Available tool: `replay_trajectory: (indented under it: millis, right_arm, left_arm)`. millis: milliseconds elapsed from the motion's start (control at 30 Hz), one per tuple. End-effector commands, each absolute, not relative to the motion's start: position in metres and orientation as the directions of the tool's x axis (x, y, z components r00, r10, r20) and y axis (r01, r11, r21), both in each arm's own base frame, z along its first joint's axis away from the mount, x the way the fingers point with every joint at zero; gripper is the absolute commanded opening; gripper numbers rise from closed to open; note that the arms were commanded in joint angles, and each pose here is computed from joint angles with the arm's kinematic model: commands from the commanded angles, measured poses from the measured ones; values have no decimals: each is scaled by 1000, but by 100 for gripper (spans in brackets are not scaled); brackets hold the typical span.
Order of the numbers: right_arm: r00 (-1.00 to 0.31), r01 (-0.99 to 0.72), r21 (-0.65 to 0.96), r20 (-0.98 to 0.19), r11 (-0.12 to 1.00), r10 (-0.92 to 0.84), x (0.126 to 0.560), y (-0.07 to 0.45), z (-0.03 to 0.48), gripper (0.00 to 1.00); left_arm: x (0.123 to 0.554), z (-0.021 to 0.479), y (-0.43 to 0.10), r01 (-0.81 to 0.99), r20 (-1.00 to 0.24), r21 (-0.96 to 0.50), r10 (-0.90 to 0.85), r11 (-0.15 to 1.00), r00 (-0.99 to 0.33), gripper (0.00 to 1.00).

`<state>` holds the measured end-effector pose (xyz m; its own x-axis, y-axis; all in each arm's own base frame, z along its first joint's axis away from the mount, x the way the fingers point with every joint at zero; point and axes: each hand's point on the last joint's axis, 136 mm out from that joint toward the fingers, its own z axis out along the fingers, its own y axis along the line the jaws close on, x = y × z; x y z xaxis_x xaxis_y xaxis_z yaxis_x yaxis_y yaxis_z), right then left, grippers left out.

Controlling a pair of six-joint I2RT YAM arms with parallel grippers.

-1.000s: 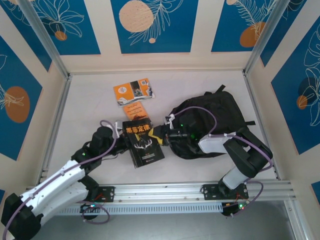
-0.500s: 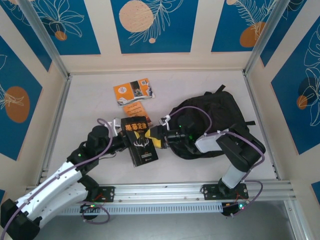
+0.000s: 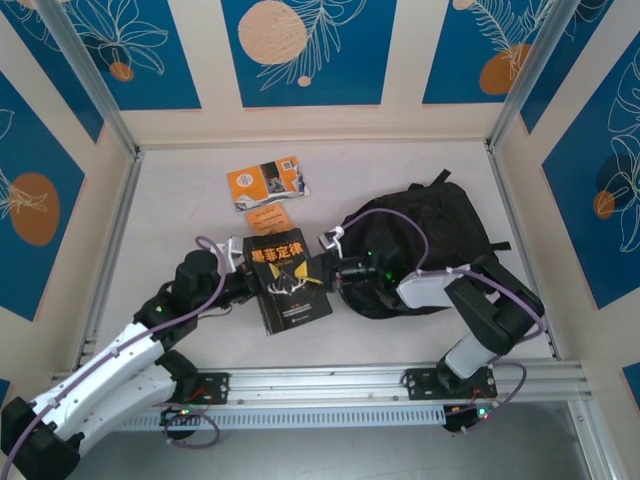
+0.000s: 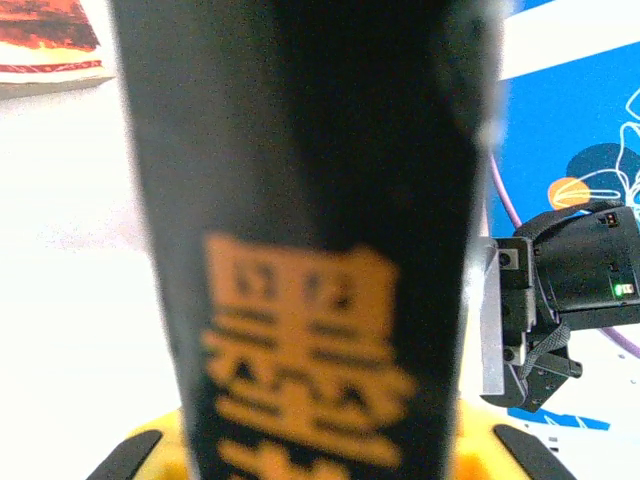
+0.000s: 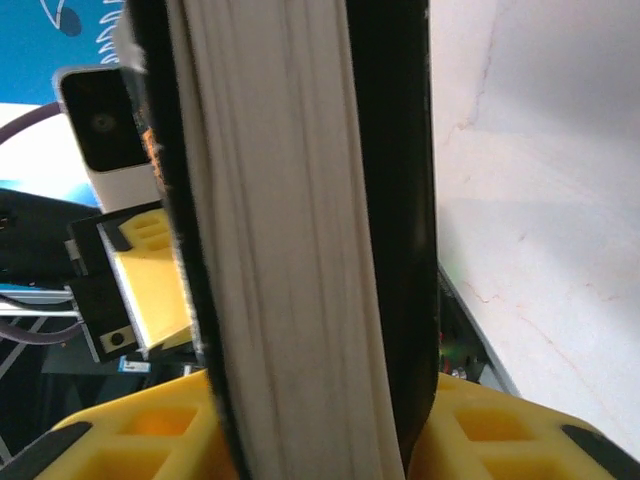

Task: Pack the student bag
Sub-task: Pass the book.

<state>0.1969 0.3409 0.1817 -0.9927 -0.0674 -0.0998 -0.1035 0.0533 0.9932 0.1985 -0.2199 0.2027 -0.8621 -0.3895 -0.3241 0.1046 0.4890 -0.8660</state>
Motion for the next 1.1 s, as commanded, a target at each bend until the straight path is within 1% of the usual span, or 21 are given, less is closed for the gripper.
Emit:
replay_trajectory:
  millis: [0,100,200,267,433,633,733,967,1067]
  right_arm:
    - [-968,-219,975,-220,-23,-121,176,337,219,38]
    - [-961,-250,968,-249,-4,-122,171,329,225,38]
    - [-964,-253,967,-251,9,-90,173,317,228,39]
    - [-966,-252,968,-251,1,-64,175,308,232,43]
    - [-953,-292,956,-294,-35,-72,164,302,248,50]
    - [-948,-311,950,-312,-16,-62,163,296,253,49]
    - [-954,-296,955,-296,-11,-45,170,290,253,49]
    - [-945,-320,946,-322,-41,-54,166,290,264,61]
    - [-940,-331,942,-334,-51,-74,162,297,266,63]
  left_arm:
    - [195,226,-236,194,-353,-884,-333,426,-875,0]
    - [193,229,-243,205,-342,-895,-311,397,-887,0]
    - [192,233,-243,213,-345,-895,-305,393,-888,0]
    - [192,237,-243,221,-353,-893,-304,392,-885,0]
    - [191,240,-244,227,-353,-895,-297,384,-887,0]
    - [188,245,-247,243,-356,-899,-282,365,-891,0]
    - [187,247,-247,247,-356,-899,-276,361,-893,0]
    - [184,249,-248,259,-359,-902,-267,346,-894,0]
    - [183,251,-252,267,-358,-906,-256,330,-898,0]
